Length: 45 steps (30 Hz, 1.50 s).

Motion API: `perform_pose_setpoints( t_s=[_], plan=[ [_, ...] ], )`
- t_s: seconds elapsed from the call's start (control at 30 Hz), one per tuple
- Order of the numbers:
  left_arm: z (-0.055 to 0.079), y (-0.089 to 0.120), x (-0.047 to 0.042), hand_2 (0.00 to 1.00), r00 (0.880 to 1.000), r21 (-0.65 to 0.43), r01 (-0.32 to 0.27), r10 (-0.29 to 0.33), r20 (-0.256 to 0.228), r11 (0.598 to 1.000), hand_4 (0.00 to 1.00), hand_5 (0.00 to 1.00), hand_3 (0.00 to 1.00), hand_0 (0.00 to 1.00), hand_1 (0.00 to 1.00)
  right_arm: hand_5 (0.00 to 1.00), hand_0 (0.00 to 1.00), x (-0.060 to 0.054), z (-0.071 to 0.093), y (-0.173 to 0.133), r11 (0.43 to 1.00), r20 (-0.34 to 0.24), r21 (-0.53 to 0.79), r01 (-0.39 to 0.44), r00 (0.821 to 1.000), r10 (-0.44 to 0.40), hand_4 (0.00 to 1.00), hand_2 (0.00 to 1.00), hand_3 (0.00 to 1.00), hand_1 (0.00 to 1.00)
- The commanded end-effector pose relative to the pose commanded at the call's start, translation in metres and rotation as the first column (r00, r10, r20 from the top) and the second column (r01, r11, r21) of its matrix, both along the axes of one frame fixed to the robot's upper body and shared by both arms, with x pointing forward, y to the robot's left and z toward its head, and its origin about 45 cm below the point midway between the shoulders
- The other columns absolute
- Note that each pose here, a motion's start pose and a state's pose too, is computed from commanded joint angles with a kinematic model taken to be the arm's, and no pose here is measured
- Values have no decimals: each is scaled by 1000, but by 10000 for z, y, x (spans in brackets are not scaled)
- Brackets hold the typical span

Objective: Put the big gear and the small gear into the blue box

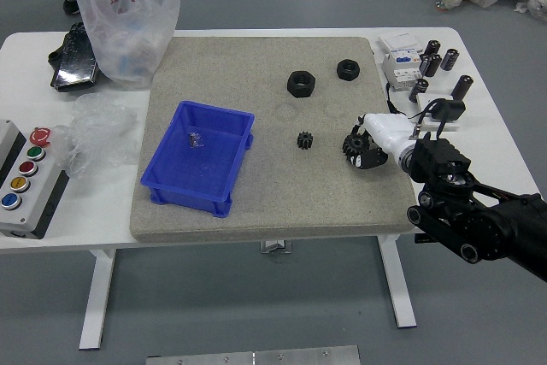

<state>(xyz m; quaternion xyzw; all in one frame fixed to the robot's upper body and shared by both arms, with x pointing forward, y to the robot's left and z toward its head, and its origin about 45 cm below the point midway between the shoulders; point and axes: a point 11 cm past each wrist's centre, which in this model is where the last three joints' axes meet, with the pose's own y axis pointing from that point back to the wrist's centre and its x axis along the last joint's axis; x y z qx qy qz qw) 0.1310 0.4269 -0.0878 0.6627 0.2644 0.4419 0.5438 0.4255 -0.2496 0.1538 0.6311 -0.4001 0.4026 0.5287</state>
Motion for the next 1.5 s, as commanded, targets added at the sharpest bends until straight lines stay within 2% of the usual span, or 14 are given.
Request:
perform_pose_setpoints(
  t_s=[0.2, 0.33, 0.47, 0.57, 0.7, 0.8, 0.87, 0.9, 1.07, 1.1, 1.27, 1.3, 1.47, 1.5],
  plan=[
    [-4, -13, 2, 569, 1000, -3, 0, 0, 0, 1000, 653, 465, 706, 731, 615, 2, 405, -4, 170, 182, 998, 61, 24, -66, 996, 65, 113, 281, 362, 451],
    [-2, -1, -9, 569, 1000, 1, -2, 2, -3, 1000, 654, 465, 705, 731, 616, 2, 409, -51, 369, 517, 985, 116, 32, -172, 979, 168, 109, 277, 359, 447],
    [1, 8, -11, 569, 1000, 3, -2, 2, -6, 1000, 654, 465, 705, 731, 616, 2, 409, -197, 570, 1111, 944, 173, 52, -327, 934, 314, 109, 277, 359, 447],
    [1, 1, -8, 569, 1000, 2, 0, 0, -9, 1000, 655, 465, 706, 731, 615, 2, 400, -375, 682, 1598, 895, 205, 74, -439, 885, 417, 140, 304, 372, 460],
    [1, -11, 0, 569, 1000, -1, 4, -4, -12, 1000, 656, 465, 707, 731, 615, 2, 412, -528, 711, 2017, 852, 218, 74, -518, 842, 493, 142, 401, 388, 483],
    [3, -9, 3, 569, 1000, -1, 5, -5, -14, 1000, 656, 465, 707, 731, 615, 2, 412, -596, 730, 2242, 829, 229, 74, -554, 819, 526, 142, 401, 388, 483],
    [7, -1, 2, 569, 1000, 1, 5, -5, -16, 1000, 656, 465, 707, 731, 615, 2, 412, -594, 739, 2310, 824, 236, 74, -562, 813, 533, 142, 401, 388, 483],
    [8, 5, 0, 569, 1000, 3, 5, -5, -17, 1000, 656, 465, 707, 731, 615, 86, 399, -581, 741, 2328, 823, 240, 77, -562, 812, 532, 512, 556, 576, 568],
    [16, 24, -1, 569, 1000, 8, 4, -4, -20, 1000, 656, 465, 707, 731, 615, 86, 399, -515, 743, 2335, 826, 251, 97, -555, 817, 519, 512, 556, 576, 568],
    [17, 26, 0, 570, 1000, 8, 3, -3, -21, 1000, 657, 466, 706, 731, 617, 315, 446, -506, 741, 2334, 827, 250, 101, -553, 819, 517, 655, 829, 857, 731],
    [19, 19, 13, 570, 1000, 7, 5, -4, -20, 1000, 657, 466, 706, 731, 617, 315, 446, -507, 745, 2359, 825, 251, 120, -553, 820, 514, 655, 829, 857, 731],
    [19, 15, 18, 569, 1000, 6, 5, -5, -20, 1000, 657, 466, 707, 731, 617, 397, 474, -511, 748, 2365, 824, 251, 125, -553, 821, 513, 802, 956, 969, 819],
    [20, 0, 39, 569, 1000, 2, 8, -8, -17, 1000, 657, 466, 707, 731, 617, 397, 474, -529, 724, 2377, 823, 236, 139, -551, 826, 513, 802, 956, 969, 819],
    [21, -1, 40, 570, 1000, 2, 8, -8, -17, 1000, 656, 466, 707, 732, 617, 461, 480, -531, 717, 2375, 824, 231, 140, -550, 827, 512, 889, 966, 983, 836]
  ],
)
